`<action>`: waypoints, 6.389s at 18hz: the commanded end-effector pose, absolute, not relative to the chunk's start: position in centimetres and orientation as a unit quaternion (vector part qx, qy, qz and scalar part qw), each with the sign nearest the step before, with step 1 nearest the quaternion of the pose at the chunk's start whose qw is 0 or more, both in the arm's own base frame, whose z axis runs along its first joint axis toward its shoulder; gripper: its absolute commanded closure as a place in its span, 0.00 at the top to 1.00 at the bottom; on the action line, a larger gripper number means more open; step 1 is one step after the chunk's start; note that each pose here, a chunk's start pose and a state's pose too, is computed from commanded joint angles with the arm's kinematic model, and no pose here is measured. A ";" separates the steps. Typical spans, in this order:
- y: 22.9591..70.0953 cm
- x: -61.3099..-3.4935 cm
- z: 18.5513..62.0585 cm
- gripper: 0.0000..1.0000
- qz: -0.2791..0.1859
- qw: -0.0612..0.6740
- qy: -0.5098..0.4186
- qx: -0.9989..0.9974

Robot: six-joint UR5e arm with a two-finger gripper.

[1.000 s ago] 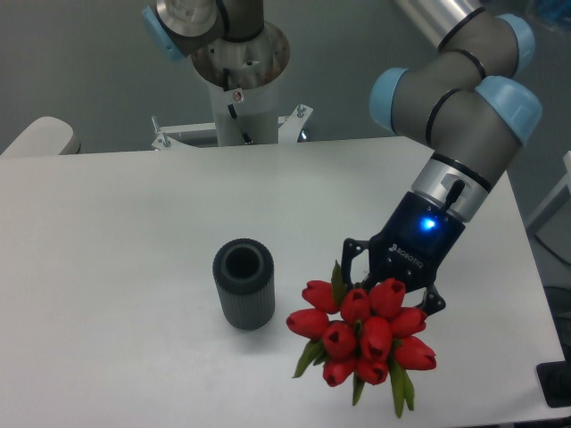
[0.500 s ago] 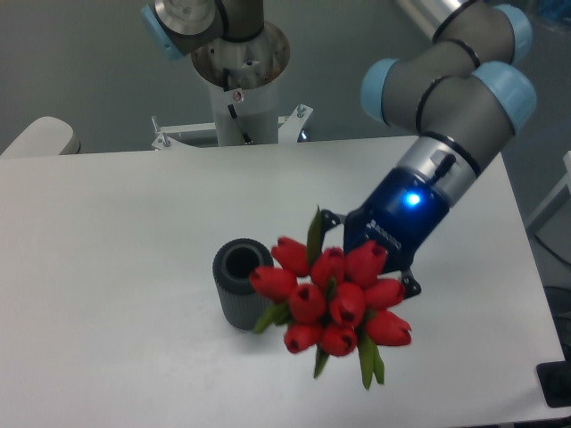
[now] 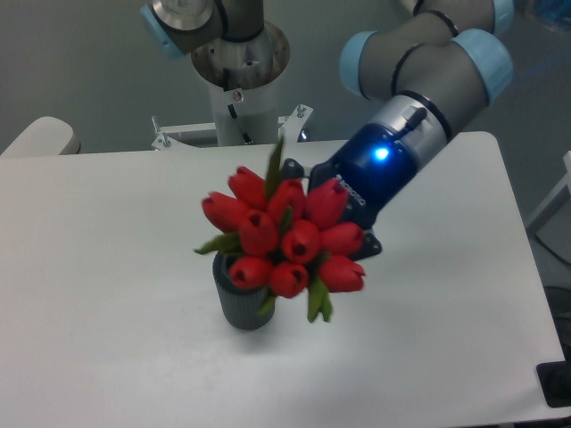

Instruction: Insert the flowers into the vase

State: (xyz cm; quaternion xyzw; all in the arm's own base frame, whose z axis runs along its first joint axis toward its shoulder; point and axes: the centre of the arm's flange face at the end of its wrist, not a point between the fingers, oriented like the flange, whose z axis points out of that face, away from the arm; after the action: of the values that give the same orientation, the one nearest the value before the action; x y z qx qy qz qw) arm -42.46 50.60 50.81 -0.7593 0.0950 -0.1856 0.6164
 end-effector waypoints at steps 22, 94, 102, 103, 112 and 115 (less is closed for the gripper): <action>47.2 -36.8 43.7 0.31 -0.161 0.636 0.159 -0.738; 42.4 -37.3 30.0 1.00 -0.128 0.561 0.148 -0.804; 37.4 -41.3 35.1 1.00 -0.031 0.530 0.138 -0.836; 36.5 -42.2 36.0 1.00 -0.012 0.519 0.136 -0.844; 37.5 -48.2 41.4 1.00 0.085 0.375 0.105 -0.917; 40.3 -49.7 43.2 1.00 0.118 0.338 0.123 -0.926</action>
State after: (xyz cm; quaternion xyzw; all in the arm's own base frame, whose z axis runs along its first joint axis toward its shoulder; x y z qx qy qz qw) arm -49.72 40.31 43.19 -0.9256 0.1228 0.1181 0.3380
